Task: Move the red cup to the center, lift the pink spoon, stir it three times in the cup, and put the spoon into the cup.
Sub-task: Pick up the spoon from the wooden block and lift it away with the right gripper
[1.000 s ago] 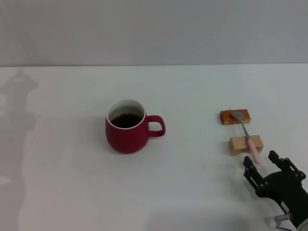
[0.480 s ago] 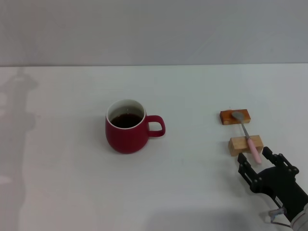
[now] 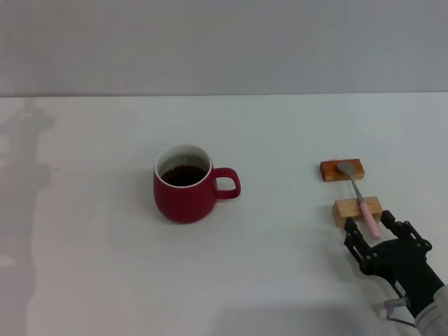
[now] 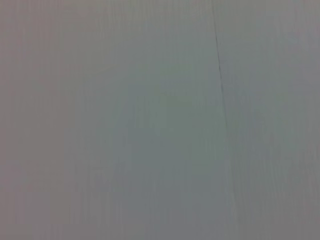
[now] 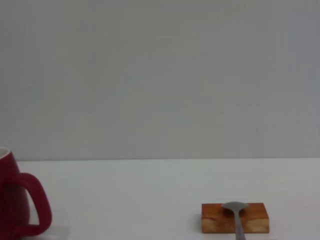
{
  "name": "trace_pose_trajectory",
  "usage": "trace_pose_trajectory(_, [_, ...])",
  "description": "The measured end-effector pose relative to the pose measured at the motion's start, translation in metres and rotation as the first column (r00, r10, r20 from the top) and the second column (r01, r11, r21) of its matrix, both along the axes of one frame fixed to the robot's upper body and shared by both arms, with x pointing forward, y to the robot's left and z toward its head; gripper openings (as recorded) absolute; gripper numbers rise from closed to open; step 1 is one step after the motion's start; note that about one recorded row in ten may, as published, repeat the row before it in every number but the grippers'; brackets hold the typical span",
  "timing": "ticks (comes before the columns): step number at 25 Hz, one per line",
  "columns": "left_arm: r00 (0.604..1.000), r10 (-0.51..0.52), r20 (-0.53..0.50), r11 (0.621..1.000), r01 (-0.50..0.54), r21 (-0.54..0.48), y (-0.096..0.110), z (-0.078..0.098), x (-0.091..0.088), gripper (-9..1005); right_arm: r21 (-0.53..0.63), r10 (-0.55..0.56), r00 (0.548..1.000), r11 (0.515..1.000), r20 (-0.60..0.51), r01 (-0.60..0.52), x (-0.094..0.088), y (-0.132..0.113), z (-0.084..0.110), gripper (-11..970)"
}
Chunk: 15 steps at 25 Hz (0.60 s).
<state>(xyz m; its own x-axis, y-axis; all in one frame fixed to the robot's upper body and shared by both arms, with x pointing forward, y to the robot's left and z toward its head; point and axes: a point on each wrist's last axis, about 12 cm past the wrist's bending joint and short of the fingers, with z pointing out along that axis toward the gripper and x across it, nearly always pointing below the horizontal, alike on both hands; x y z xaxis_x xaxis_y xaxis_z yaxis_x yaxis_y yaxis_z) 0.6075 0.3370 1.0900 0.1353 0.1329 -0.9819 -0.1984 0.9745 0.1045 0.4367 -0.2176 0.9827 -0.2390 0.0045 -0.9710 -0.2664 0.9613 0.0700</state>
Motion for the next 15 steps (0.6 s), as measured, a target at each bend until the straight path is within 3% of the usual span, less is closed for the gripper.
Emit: trace_pose_trajectory(15, [1.0,0.005,0.013,1.0,-0.005,0.012,0.0034,0.0014,-0.0018,27,0.018,-0.032,0.999,0.999,-0.001,0.033,0.0004,0.0084,-0.0021,629])
